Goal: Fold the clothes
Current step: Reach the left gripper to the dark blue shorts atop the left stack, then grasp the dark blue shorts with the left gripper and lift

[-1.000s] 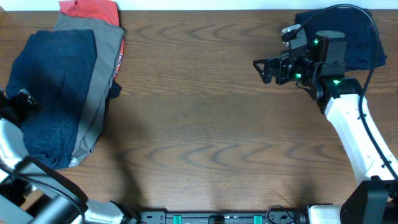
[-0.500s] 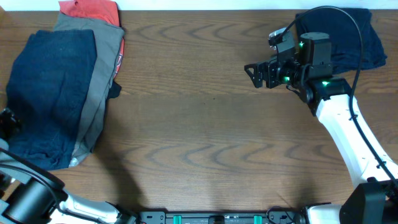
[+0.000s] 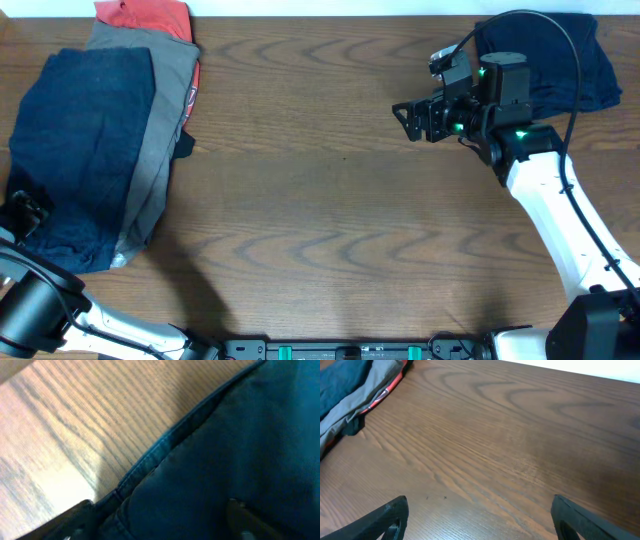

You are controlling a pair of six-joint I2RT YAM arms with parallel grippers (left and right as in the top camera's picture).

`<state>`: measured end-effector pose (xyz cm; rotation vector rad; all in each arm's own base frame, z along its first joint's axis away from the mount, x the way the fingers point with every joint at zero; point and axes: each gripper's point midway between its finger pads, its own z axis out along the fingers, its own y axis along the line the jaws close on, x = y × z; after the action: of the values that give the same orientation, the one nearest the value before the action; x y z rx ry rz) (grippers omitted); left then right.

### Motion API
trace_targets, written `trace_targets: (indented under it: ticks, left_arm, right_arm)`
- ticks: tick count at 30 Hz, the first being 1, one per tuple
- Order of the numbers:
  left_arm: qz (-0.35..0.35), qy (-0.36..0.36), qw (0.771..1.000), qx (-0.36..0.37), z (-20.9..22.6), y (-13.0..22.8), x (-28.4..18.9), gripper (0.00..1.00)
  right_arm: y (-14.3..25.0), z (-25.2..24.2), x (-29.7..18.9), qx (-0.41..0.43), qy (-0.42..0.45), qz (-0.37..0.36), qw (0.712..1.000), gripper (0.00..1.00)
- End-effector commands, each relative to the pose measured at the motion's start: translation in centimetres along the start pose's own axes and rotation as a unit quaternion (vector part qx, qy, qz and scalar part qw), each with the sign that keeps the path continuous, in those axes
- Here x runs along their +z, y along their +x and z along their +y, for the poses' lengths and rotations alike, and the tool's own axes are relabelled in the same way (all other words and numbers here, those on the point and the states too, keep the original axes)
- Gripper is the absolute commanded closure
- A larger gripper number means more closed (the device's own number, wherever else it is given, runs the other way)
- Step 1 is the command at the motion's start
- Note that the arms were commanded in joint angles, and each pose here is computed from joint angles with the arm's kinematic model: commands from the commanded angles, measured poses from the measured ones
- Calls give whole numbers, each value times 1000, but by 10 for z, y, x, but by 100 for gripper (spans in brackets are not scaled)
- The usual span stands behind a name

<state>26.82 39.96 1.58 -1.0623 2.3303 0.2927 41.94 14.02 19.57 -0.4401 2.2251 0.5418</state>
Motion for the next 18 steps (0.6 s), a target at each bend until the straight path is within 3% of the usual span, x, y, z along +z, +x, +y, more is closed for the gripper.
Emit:
trace_targets:
  ticks: [1, 5, 9, 11, 18]
  left_arm:
    - [3, -2, 1000, -4, 2, -2, 1, 37]
    - [-1, -3, 999, -43, 2, -4, -1, 58]
    - [-2, -1, 998, -55, 1, -5, -3, 73]
    - [-5, 6, 998, -55, -2, -8, -5, 92]
    - [-94, 69, 988, -96, -32, -63, -46, 94]
  right_arm:
    - [-8, 10, 2, -15, -9, -7, 1000, 12]
    - [-10, 11, 2, -18, -9, -11, 1000, 13]
    - [-11, 11, 2, -18, -9, -13, 1000, 14]
    - [-11, 11, 2, -18, -9, -13, 1000, 15]
    - [-14, 11, 2, -21, -9, -19, 1000, 16]
